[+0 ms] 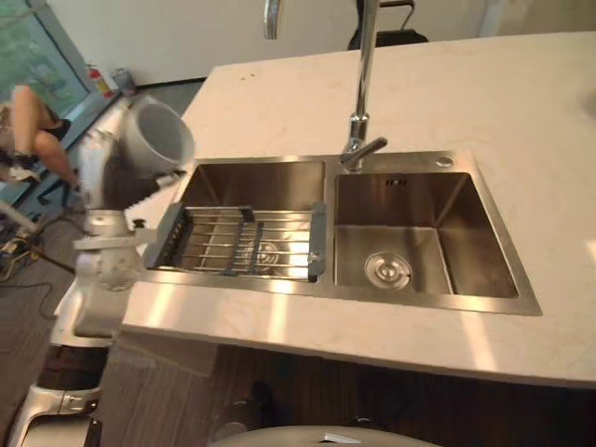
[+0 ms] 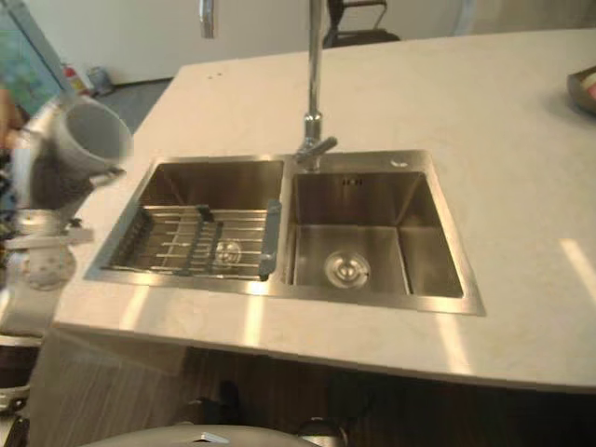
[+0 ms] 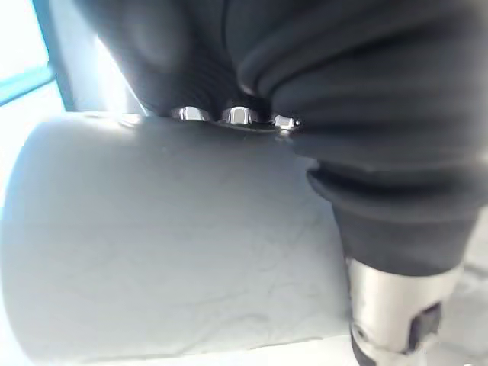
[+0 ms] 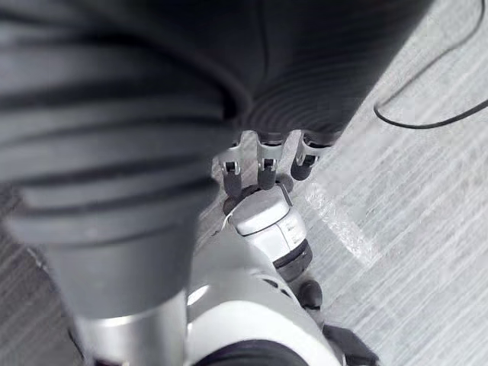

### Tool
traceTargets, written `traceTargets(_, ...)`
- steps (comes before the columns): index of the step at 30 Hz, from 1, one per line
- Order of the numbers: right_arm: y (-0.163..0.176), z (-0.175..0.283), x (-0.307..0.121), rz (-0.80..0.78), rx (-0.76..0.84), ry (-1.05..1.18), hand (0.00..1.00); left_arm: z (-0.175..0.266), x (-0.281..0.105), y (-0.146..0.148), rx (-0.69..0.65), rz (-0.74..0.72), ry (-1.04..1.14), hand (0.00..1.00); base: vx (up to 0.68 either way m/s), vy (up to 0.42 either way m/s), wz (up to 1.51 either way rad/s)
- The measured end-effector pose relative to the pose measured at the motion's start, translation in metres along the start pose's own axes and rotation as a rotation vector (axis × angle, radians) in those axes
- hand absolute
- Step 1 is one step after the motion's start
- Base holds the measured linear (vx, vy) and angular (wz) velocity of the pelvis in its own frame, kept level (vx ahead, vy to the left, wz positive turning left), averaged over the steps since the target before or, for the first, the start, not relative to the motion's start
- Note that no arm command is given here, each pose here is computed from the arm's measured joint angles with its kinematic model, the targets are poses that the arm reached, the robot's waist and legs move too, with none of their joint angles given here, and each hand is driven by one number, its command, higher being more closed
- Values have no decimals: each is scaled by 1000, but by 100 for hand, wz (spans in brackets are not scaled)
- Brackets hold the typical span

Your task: Walk over to the sink, pick up the cup, carry it to the dishwasher, place the cup inside the dishwasher, then close the dishwasher door

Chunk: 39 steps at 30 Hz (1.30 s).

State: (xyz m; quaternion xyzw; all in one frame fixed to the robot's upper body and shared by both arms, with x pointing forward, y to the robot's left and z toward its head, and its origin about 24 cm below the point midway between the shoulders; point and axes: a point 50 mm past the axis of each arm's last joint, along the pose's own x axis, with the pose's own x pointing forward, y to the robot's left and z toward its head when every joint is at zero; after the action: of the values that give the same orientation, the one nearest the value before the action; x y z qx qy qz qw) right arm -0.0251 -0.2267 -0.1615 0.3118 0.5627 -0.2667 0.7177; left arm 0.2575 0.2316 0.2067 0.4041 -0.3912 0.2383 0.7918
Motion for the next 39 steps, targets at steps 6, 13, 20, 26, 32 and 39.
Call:
traceTargets(6,-7,-1,-3,0,23,-30,0,35,1,25,-249,177,-190,100,143,85,59)
traceTargets(13,-17,-17,-3,-71,209,-38,0,-6,-5,-2,-653,317,249,100,107,141,158)
traceTargets(20,-3,-12,2,-38,231,-89,0,-6,-19,-5,-694,344,309,100,-238,135,159)
traceTargets(26,-6,-12,2,-108,217,-85,0,-26,-51,10,-629,356,436,100,-141,315,93)
traceTargets(32,5,-48,-1,-91,191,-4,0,-26,-73,1,-755,281,499,100,-34,367,180)
traceTargets(39,24,-14,5,51,-57,-64,0,-14,-100,-25,-885,146,608,100,92,-104,69)
